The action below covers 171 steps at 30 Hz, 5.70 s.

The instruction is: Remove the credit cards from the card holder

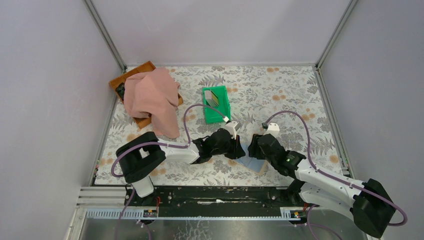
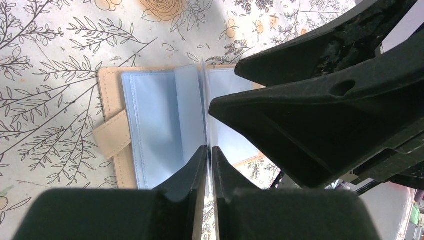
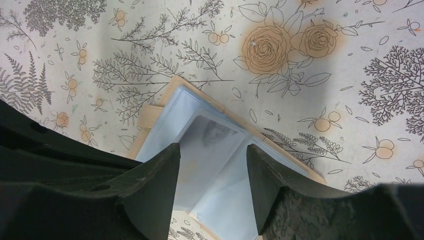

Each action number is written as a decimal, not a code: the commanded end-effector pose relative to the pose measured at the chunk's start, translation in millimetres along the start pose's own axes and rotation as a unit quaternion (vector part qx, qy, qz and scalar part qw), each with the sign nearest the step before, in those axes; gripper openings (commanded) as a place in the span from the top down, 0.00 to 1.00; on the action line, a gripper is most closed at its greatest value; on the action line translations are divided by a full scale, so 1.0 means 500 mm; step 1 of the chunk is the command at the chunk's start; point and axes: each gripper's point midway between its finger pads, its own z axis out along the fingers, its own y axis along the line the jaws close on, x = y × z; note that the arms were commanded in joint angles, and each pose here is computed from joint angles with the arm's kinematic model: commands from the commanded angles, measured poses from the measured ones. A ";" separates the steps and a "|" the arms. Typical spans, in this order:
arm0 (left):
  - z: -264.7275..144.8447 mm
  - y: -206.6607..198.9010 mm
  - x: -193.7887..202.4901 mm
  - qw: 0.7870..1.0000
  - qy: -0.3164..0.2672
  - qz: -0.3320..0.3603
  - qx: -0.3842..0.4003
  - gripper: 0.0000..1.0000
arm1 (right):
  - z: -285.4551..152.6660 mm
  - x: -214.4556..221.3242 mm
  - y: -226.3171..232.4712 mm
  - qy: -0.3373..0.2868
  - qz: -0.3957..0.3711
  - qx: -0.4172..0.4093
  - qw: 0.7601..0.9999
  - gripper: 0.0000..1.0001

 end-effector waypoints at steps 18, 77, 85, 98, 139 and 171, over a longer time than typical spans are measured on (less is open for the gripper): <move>-0.004 -0.015 -0.009 1.000 -0.007 0.005 0.008 0.87 | 0.007 -0.045 0.051 -0.023 0.013 -0.034 0.999 0.37; -0.003 -0.013 -0.007 1.000 -0.006 0.006 0.008 0.88 | 0.021 -0.032 0.050 0.002 0.000 -0.035 0.999 0.35; 0.000 -0.017 -0.008 1.000 -0.007 0.004 0.011 0.87 | 0.007 -0.032 0.023 -0.008 -0.004 -0.018 1.000 0.35; -0.010 -0.023 -0.011 1.000 -0.012 0.005 0.019 0.87 | 0.008 -0.028 0.012 -0.005 -0.007 -0.005 1.000 0.35; -0.013 -0.022 -0.013 1.000 -0.015 0.005 0.018 0.87 | -0.001 -0.030 -0.010 -0.004 -0.025 0.013 1.000 0.34; 0.038 -0.097 0.021 0.998 0.023 -0.018 0.061 0.98 | -0.127 -0.022 0.001 -0.050 0.086 -0.105 0.990 0.47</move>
